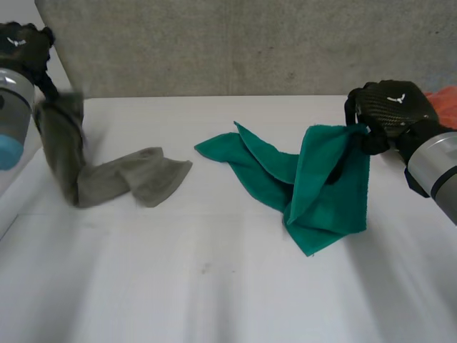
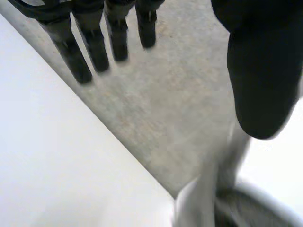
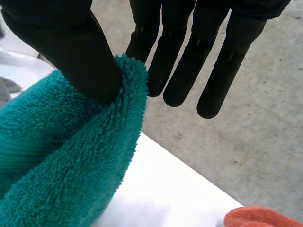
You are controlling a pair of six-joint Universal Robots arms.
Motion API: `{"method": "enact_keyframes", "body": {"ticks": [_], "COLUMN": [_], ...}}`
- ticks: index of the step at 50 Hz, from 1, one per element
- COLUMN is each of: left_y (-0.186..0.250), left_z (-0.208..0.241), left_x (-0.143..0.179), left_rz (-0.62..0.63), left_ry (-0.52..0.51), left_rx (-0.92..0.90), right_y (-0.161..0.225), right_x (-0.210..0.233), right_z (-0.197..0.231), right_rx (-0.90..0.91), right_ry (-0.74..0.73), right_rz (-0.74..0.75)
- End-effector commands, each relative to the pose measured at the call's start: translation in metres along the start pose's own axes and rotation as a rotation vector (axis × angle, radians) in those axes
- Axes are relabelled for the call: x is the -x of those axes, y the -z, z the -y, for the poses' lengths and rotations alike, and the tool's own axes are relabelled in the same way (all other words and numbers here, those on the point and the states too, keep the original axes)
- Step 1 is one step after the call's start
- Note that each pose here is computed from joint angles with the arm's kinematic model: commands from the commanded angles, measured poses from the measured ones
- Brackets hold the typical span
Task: Fold the laundry.
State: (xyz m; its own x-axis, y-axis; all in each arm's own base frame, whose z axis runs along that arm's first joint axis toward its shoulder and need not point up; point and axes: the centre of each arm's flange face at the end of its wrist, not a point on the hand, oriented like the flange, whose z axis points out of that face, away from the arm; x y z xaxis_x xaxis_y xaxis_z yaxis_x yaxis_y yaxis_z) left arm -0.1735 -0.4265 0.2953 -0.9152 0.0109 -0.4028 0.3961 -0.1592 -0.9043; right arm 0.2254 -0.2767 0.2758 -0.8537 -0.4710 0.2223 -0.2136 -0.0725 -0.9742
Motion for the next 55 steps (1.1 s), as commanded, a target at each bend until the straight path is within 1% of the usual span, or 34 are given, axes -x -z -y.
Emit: {"method": "enact_keyframes", "body": {"ticks": [1,2,4,5,9,11,14,20,21,24,25,27,28,31,32,35,36,39,41,43,47,48,50,52,53,55], "left_y": [0.044,0.055,0.067,0.08,0.106,0.112,0.111,0.092,0.083,0.067,0.051,0.033,0.017,-0.004,-0.015,-0.03,-0.037,-0.039,-0.034,-0.028,-0.006,-0.002,0.009,0.015,0.022,0.029], "left_z": [-0.011,-0.013,-0.018,-0.023,-0.04,-0.049,-0.07,-0.102,-0.107,-0.117,-0.123,-0.127,-0.13,-0.126,-0.123,-0.119,-0.116,-0.111,-0.103,-0.098,-0.079,-0.076,-0.067,-0.061,-0.058,-0.053], "left_x": [-0.033,-0.042,-0.05,-0.06,-0.085,-0.093,-0.102,-0.106,-0.106,-0.106,-0.102,-0.094,-0.083,-0.062,-0.047,-0.031,-0.022,-0.012,-0.006,-0.008,-0.018,-0.02,-0.023,-0.024,-0.026,-0.03], "left_rz": [-0.133,-0.182,-0.227,-0.284,-0.412,-0.454,-0.48,-0.451,-0.433,-0.404,-0.365,-0.311,-0.246,-0.132,-0.056,0.039,0.085,0.127,0.127,0.102,-0.011,-0.034,-0.069,-0.085,-0.097,-0.117], "left_ry": [0.038,0.047,0.056,0.065,0.07,0.068,0.051,-0.037,-0.054,-0.065,-0.068,-0.071,-0.073,-0.075,-0.079,-0.086,-0.091,-0.087,-0.075,-0.058,0.007,0.014,0.029,0.037,0.044,0.05], "left_rx": [0.039,0.046,0.068,0.093,0.145,0.17,0.216,0.262,0.256,0.238,0.206,0.173,0.153,0.124,0.111,0.092,0.088,0.108,0.134,0.141,0.128,0.123,0.106,0.097,0.091,0.085], "right_y": [0.003,0.004,0.005,0.006,0.009,0.009,0.012,0.015,0.015,0.016,0.016,0.017,0.017,0.019,0.02,0.023,0.025,0.028,0.031,0.032,0.039,0.046,0.054,0.057,0.062,0.069], "right_x": [0.006,0.007,0.008,0.009,0.009,0.008,0.009,0.012,0.013,0.013,0.014,0.014,0.015,0.017,0.021,0.029,0.036,0.047,0.059,0.067,0.102,0.123,0.144,0.148,0.147,0.144], "right_z": [-0.004,-0.004,-0.003,-0.002,-0.001,-0.001,-0.003,-0.009,-0.01,-0.012,-0.014,-0.014,-0.014,-0.013,-0.011,-0.006,-0.002,0.004,0.009,0.011,0.0,-0.007,-0.019,-0.026,-0.031,-0.032], "right_rx": [0.016,0.016,0.014,0.012,0.008,0.01,0.015,0.032,0.036,0.044,0.048,0.05,0.051,0.045,0.037,0.015,-0.002,-0.029,-0.056,-0.069,-0.046,-0.031,-0.005,0.023,0.057,0.094], "right_ry": [0.023,0.025,0.026,0.028,0.024,0.025,0.027,0.022,0.021,0.019,0.018,0.019,0.017,0.018,0.019,0.026,0.033,0.052,0.068,0.075,0.071,0.073,0.101,0.135,0.175,0.223], "right_rz": [0.022,0.027,0.029,0.032,0.029,0.027,0.03,0.037,0.038,0.037,0.038,0.038,0.042,0.051,0.07,0.11,0.145,0.2,0.254,0.293,0.445,0.541,0.66,0.705,0.745,0.778]}}
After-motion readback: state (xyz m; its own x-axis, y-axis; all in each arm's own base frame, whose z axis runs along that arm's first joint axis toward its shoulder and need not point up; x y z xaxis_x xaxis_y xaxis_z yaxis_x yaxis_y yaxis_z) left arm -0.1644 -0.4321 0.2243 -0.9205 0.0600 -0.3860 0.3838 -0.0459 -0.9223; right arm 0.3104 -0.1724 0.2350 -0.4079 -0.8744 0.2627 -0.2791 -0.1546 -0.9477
